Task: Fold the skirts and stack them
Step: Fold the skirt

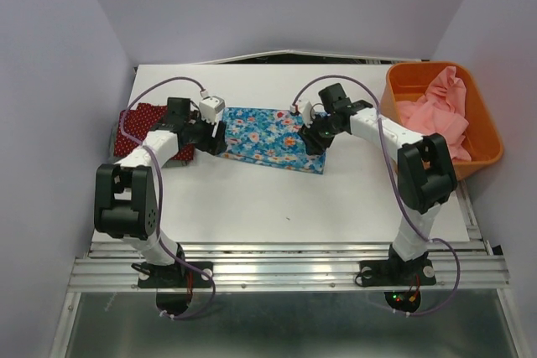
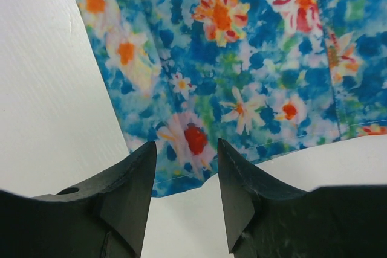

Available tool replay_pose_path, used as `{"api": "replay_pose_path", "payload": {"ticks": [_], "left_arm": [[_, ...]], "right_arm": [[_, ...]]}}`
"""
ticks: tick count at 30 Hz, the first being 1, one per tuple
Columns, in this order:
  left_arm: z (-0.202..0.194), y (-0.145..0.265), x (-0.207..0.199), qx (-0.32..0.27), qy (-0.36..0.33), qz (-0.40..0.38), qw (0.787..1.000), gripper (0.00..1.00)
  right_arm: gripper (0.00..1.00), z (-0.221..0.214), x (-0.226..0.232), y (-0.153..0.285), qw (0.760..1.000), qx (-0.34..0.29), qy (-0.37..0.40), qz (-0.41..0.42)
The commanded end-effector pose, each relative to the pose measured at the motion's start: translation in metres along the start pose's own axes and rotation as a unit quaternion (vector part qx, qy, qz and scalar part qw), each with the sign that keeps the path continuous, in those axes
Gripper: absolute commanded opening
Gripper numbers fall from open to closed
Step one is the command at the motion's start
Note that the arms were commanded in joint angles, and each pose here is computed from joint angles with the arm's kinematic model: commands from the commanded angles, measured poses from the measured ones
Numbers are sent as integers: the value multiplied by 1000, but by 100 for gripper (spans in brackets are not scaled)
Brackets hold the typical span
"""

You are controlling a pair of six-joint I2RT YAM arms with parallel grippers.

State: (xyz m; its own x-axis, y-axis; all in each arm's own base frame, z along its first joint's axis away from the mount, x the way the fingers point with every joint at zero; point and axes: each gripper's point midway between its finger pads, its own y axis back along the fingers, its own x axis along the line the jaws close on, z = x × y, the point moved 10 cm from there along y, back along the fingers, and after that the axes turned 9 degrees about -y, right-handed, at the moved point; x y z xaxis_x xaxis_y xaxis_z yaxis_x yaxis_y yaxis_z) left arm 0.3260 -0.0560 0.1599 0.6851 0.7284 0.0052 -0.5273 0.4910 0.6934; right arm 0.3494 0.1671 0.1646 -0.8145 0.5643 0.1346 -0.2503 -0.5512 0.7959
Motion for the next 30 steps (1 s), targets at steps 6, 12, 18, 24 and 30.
{"api": "replay_pose_path", "payload": {"ticks": [6,12,18,24,30], "left_arm": [[-15,-17,-16,-51,186,-109,975,73],[-23,-33,-14,-48,235,-110,965,75],[-22,-42,-9,-57,253,-99,961,76],[-33,-52,-4,-28,282,-79,956,76],[-38,-55,0,-15,294,-65,954,76]], "right_arm": [[51,-15,14,-2,999,20,-12,40],[51,-26,31,-12,999,40,14,19],[47,-30,29,-23,999,29,21,-30],[30,-23,22,-23,998,13,25,-64],[11,-24,25,-15,997,18,31,-64]]}}
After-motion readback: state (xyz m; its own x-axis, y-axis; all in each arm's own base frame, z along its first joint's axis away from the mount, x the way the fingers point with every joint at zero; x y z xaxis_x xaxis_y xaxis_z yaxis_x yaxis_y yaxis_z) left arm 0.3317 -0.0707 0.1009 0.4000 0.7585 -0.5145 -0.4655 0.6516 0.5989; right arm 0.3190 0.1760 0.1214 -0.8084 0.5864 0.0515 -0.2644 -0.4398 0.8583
